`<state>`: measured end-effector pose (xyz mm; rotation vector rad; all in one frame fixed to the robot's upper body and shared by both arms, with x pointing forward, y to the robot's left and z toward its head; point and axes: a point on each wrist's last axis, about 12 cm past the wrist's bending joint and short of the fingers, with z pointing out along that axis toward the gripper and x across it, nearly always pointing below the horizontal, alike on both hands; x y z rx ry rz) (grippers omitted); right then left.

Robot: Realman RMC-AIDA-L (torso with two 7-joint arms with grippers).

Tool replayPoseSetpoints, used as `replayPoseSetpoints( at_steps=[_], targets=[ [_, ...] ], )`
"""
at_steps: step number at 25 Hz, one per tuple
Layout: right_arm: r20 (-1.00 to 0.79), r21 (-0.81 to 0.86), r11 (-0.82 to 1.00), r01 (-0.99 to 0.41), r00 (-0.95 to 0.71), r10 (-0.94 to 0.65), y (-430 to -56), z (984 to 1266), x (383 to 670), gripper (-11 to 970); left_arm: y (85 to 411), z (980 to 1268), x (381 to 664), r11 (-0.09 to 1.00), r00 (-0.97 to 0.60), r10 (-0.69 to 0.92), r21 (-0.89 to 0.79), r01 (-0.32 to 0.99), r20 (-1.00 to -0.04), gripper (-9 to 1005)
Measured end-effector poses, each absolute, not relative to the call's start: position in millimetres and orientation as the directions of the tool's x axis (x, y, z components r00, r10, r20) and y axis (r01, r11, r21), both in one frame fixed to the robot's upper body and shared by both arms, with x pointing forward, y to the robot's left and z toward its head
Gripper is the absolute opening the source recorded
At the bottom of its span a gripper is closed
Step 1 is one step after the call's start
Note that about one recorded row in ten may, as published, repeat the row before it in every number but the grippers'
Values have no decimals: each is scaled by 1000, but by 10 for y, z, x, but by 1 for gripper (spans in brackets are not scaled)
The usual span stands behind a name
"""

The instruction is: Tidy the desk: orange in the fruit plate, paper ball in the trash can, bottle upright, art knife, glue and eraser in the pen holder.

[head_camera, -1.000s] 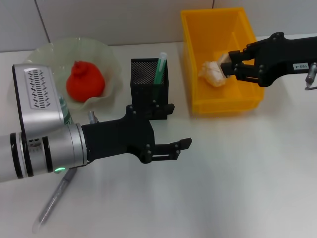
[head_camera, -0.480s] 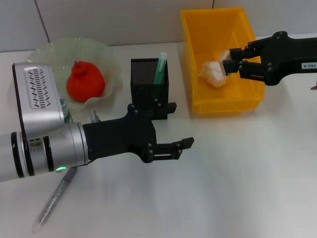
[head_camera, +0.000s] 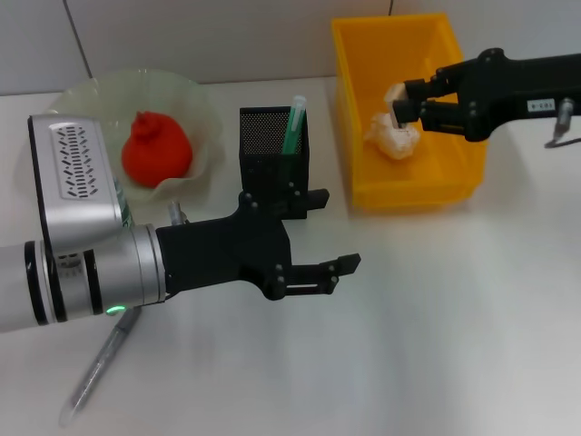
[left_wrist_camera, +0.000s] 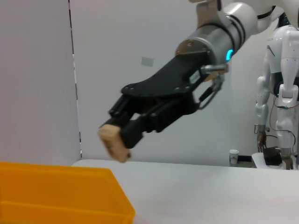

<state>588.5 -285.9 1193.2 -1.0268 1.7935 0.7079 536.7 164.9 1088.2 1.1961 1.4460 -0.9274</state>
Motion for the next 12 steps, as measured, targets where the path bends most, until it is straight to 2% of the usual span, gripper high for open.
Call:
replayPoseSetpoints(
  at_steps=[12],
  targets=[
    [-901, -4, 490, -872, -210, -380, -2587, 11878, 6234, 258, 1624, 10898, 5375, 214, 4, 201, 48, 976, -980, 846]
  ],
)
